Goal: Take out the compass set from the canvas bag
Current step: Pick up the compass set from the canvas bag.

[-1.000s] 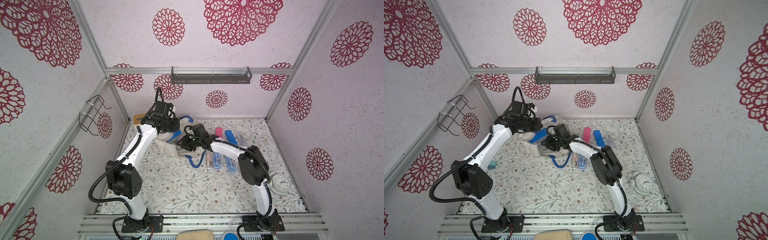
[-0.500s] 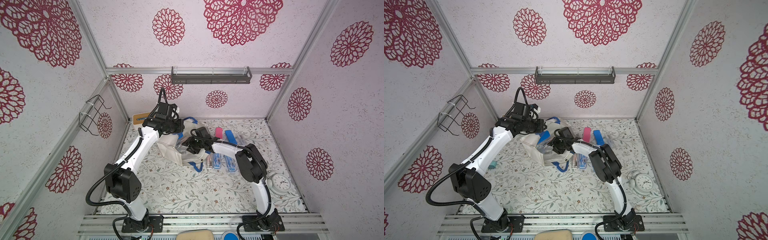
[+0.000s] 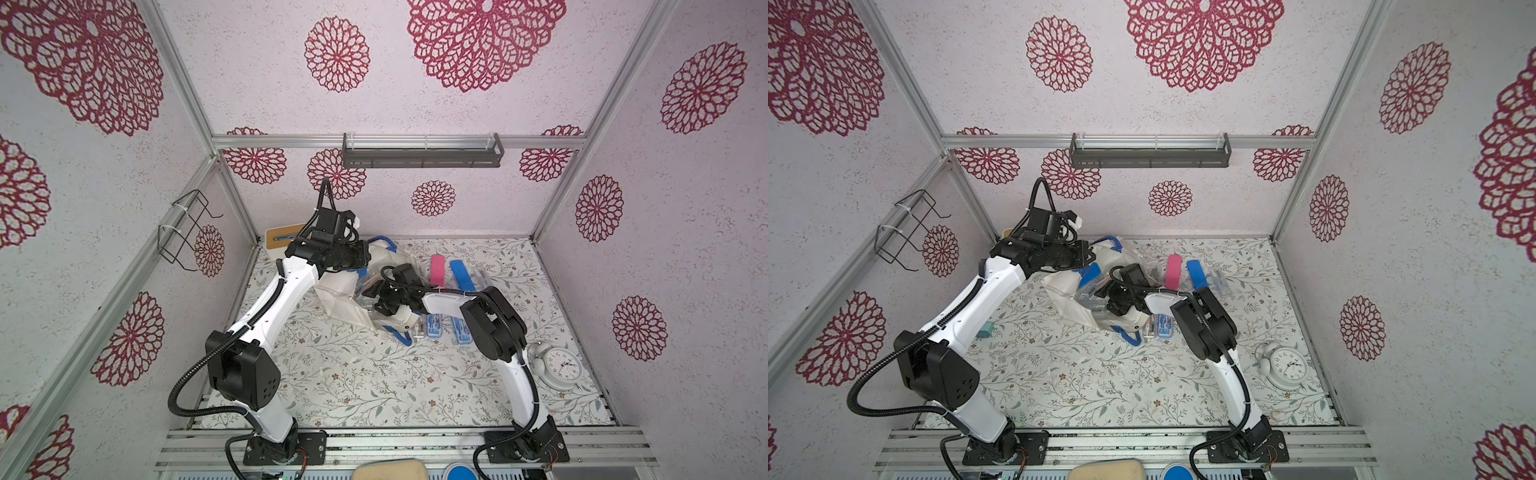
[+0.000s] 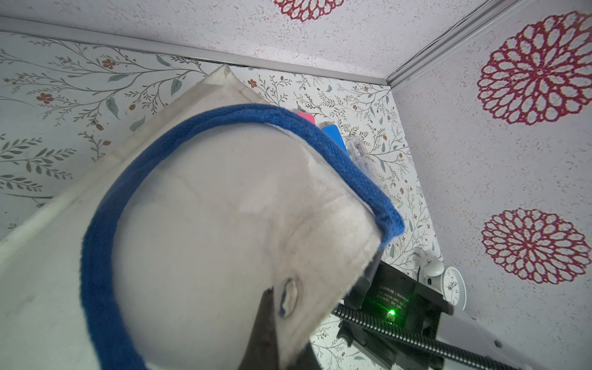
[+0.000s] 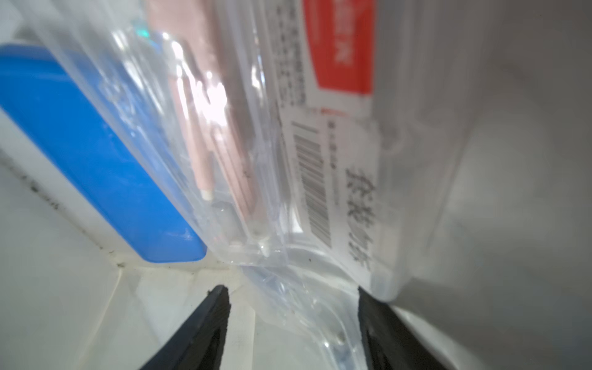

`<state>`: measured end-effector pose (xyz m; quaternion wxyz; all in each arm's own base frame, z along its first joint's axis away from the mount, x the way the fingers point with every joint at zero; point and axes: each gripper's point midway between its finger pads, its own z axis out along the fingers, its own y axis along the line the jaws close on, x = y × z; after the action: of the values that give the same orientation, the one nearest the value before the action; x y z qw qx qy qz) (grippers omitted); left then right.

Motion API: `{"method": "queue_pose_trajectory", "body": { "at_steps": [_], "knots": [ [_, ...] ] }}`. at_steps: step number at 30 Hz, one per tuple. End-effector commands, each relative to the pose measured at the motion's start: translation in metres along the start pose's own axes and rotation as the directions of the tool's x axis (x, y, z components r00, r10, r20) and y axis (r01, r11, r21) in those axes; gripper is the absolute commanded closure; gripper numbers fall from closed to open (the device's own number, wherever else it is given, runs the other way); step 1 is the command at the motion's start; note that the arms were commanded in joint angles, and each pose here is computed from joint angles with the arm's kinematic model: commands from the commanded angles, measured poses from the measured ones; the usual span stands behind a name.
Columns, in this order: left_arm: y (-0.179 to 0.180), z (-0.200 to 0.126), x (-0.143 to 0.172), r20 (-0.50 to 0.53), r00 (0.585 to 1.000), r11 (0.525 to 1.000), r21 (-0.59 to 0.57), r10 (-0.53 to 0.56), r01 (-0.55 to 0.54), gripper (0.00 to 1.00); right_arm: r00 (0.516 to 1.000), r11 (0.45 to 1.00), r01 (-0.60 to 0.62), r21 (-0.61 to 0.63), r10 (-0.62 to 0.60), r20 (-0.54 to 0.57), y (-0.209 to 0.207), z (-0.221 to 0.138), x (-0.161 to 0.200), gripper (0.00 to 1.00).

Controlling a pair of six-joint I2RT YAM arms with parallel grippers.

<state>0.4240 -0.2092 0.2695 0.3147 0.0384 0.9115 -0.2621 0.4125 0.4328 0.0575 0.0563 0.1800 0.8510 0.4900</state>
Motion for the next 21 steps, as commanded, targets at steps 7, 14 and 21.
{"method": "queue_pose_trajectory", "body": {
  "at_steps": [7, 14, 21],
  "knots": [
    [-0.02, -0.015, -0.013, 0.06, 0.998, 0.998, 0.062, 0.008, -0.012, 1.0, 0.994, 0.972, 0.075, -0.224, -0.09, -0.056, 0.037, -0.007, 0.021, 0.46],
    [-0.019, -0.015, -0.014, 0.06, 0.998, 0.998, 0.056, -0.006, 0.003, 1.0, 0.992, 0.957, 0.076, -0.281, -0.102, -0.077, 0.047, -0.004, 0.024, 0.62],
    [-0.004, -0.017, -0.015, 0.061, 0.997, 0.999, 0.008, -0.041, 0.041, 1.0, 0.992, 0.955, 0.078, -0.285, -0.104, -0.077, 0.055, -0.012, 0.023, 0.81]
  ]
}}
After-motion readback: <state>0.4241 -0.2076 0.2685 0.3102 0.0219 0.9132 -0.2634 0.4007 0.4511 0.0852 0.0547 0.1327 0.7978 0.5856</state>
